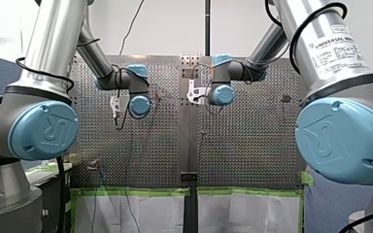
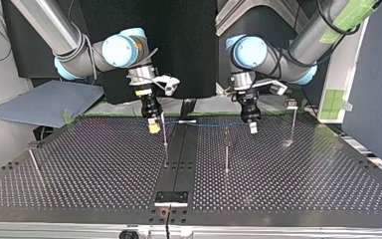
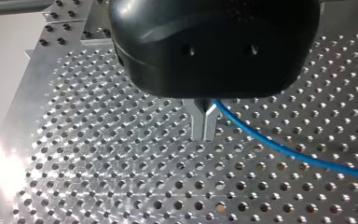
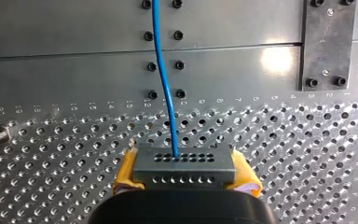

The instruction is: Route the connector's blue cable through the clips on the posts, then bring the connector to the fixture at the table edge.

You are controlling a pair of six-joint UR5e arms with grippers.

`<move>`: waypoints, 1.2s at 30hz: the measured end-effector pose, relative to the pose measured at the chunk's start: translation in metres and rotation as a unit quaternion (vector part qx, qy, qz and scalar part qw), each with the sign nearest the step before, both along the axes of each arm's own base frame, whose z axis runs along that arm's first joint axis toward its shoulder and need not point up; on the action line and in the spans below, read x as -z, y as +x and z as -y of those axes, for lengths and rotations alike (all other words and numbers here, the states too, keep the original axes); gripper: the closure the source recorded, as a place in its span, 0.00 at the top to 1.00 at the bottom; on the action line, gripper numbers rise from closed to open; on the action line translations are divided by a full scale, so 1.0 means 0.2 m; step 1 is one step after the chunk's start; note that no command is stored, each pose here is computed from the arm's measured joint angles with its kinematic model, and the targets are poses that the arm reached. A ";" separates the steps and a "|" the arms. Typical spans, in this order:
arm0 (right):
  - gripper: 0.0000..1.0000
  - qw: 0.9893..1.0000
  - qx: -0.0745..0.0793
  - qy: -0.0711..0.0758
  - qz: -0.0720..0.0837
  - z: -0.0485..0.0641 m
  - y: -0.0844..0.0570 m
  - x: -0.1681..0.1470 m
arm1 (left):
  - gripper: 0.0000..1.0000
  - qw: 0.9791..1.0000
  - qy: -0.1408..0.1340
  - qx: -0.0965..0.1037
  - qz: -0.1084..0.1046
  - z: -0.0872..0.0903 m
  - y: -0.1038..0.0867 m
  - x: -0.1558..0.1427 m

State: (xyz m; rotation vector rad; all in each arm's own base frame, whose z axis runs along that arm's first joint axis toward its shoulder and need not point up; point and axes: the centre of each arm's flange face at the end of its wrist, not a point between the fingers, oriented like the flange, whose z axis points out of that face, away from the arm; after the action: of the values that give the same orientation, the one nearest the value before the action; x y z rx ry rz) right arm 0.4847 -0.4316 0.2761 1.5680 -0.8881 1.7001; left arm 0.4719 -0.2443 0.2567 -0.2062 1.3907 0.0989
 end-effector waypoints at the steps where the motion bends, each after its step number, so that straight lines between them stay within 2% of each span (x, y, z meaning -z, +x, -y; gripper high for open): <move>1: 0.02 1.000 0.000 0.000 0.000 0.00 0.00 0.00 | 0.00 1.000 0.000 0.002 0.002 0.00 0.01 -0.01; 7: 0.02 1.000 0.001 -0.001 0.001 0.01 0.00 0.00 | 0.00 1.000 0.001 0.009 0.007 -0.01 0.06 -0.05; 23: 0.02 1.000 0.005 -0.002 0.004 0.03 -0.02 0.00 | 0.00 1.000 0.004 0.018 0.006 -0.03 0.10 -0.04; 30: 0.02 1.000 0.002 -0.003 0.005 0.04 -0.02 0.00 | 0.00 0.999 -0.010 0.026 0.021 -0.05 0.14 -0.05; 36: 0.02 1.000 0.004 -0.003 0.006 0.05 -0.03 0.00 | 0.00 0.999 -0.013 0.032 0.024 -0.06 0.16 -0.06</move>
State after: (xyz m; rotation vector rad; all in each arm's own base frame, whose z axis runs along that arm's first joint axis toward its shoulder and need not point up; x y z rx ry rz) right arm 0.4788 -0.4418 0.2760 1.5488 -0.8947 1.7070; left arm 0.5034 -0.2324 0.2685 -0.1832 1.3499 0.0224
